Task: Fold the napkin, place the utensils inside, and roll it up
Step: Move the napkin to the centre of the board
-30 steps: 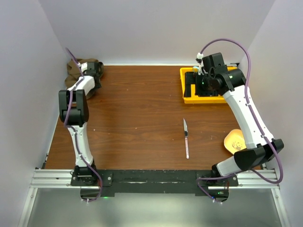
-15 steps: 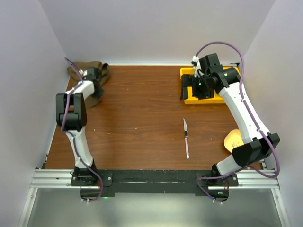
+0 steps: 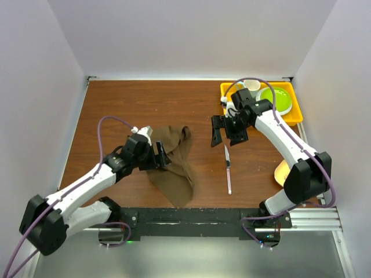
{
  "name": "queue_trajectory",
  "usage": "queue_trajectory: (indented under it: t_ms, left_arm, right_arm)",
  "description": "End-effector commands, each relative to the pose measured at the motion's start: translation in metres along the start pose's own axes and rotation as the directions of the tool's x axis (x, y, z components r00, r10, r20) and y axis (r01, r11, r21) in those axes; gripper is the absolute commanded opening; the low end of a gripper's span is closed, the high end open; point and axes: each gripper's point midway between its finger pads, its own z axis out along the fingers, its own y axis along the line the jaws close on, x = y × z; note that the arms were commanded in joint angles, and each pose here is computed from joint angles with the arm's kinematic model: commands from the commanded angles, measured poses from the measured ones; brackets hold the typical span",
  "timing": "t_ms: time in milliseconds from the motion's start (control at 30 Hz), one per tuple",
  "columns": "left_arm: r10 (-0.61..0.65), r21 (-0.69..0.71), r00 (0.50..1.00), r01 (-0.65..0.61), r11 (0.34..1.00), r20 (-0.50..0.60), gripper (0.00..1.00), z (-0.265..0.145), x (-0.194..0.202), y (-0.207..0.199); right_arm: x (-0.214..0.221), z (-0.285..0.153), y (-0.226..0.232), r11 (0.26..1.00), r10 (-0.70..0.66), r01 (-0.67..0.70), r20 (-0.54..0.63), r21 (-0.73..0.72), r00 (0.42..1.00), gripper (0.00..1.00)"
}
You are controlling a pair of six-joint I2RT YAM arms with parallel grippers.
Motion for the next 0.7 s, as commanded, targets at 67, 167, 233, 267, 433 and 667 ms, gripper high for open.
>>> queue_trajectory:
  t_ms: [67, 167, 233, 267, 433, 667]
  left_arm:
    - [0.127, 0.148, 0.983, -0.147, 0.978, 0.135, 0.81, -0.031, -0.055, -0.056]
    - [0.264, 0.084, 0.959, -0.273, 0.958, 0.107, 0.75, -0.011, -0.075, -0.062]
    - [0.330, 0.065, 0.943, -0.333, 0.941, 0.044, 0.75, 0.015, -0.084, -0.068]
    - [0.387, 0.063, 0.922, -0.388, 0.920, 0.027, 0.76, 0.024, -0.087, -0.069]
    - [0.485, 0.032, 0.875, -0.484, 0.874, -0.009, 0.77, 0.061, -0.103, -0.073]
    - [0.572, 0.026, 0.817, -0.572, 0.820, -0.064, 0.70, 0.079, -0.102, -0.067]
  right_arm:
    - [0.023, 0.017, 0.036, 0.978, -0.111, 0.109, 0.002, -0.180, 0.994, 0.98]
    - [0.034, 0.031, 0.043, 0.970, -0.097, 0.089, -0.027, -0.226, 0.995, 0.98]
    - [0.038, 0.038, 0.045, 0.967, -0.072, 0.060, -0.042, -0.247, 0.997, 0.96]
    - [0.030, 0.041, 0.048, 0.967, -0.052, 0.047, -0.013, -0.252, 0.999, 0.95]
    - [-0.003, 0.072, 0.042, 0.975, -0.039, 0.047, 0.041, -0.217, 0.998, 0.81]
    - [-0.045, 0.115, 0.041, 0.971, -0.038, 0.065, 0.121, -0.230, 0.992, 0.65]
